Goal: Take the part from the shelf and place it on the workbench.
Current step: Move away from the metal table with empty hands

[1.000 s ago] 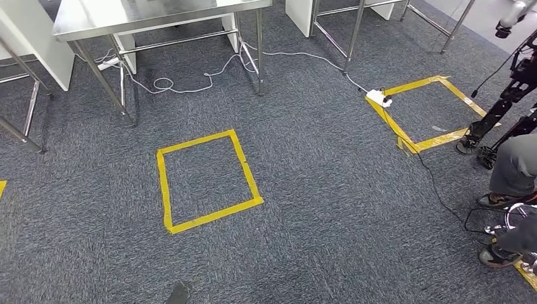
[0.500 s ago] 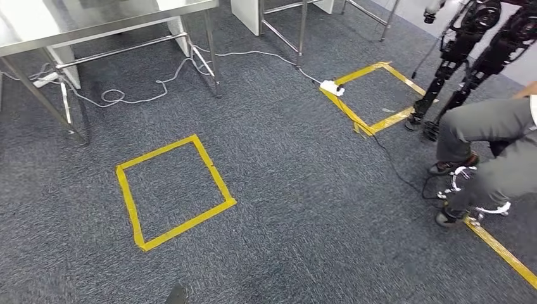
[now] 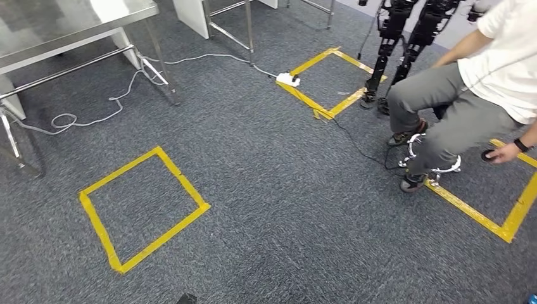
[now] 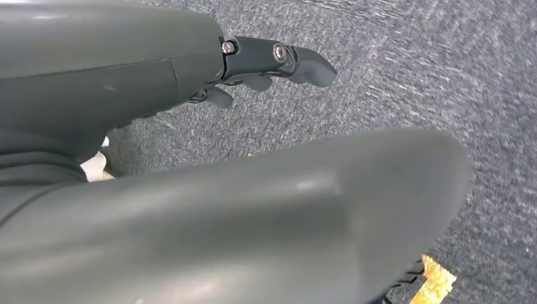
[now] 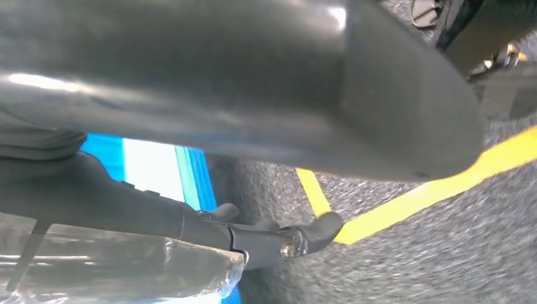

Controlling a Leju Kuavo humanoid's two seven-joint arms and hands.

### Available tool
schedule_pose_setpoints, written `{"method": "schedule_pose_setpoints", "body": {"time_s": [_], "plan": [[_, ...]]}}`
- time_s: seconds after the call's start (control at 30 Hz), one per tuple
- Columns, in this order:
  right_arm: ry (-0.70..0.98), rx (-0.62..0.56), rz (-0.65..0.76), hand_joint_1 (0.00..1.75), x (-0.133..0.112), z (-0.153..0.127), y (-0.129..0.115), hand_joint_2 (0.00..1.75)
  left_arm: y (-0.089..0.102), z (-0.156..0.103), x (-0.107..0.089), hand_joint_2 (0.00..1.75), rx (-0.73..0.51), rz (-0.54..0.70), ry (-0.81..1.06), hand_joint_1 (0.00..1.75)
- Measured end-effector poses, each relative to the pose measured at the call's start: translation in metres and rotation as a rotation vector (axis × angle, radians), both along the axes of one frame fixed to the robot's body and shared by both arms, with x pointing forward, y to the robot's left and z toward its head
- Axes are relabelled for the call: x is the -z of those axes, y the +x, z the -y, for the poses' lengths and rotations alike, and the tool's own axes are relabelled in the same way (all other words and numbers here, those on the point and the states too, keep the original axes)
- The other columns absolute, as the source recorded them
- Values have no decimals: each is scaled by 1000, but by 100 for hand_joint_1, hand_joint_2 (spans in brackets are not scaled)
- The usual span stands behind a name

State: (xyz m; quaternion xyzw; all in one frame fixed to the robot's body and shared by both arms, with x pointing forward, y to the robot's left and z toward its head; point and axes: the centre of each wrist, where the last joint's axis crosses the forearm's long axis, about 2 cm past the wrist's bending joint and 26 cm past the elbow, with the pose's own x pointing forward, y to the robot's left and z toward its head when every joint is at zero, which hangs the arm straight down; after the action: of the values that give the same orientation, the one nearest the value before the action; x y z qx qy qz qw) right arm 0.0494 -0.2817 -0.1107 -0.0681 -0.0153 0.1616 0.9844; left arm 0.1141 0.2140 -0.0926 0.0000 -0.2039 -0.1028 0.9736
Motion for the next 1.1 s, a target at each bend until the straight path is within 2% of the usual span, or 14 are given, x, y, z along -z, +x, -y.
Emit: {"method": "schedule_pose_setpoints", "body": {"time_s": [0.2, 0.67, 0.8, 1.1], "plan": [[4, 62, 18, 0, 0, 3, -2, 0, -11, -4, 3, 0, 3, -1, 24, 0], [33, 112, 17, 0, 1, 9, -8, 0, -15, -9, 5, 0, 32, 13, 30, 0], [39, 107, 18, 0, 1, 19, -12, 0, -19, -14, 6, 175, 37, 20, 31, 0], [35, 58, 22, 0, 1, 25, -9, 0, -21, -20, 8, 175, 22, 35, 43, 0]]}}
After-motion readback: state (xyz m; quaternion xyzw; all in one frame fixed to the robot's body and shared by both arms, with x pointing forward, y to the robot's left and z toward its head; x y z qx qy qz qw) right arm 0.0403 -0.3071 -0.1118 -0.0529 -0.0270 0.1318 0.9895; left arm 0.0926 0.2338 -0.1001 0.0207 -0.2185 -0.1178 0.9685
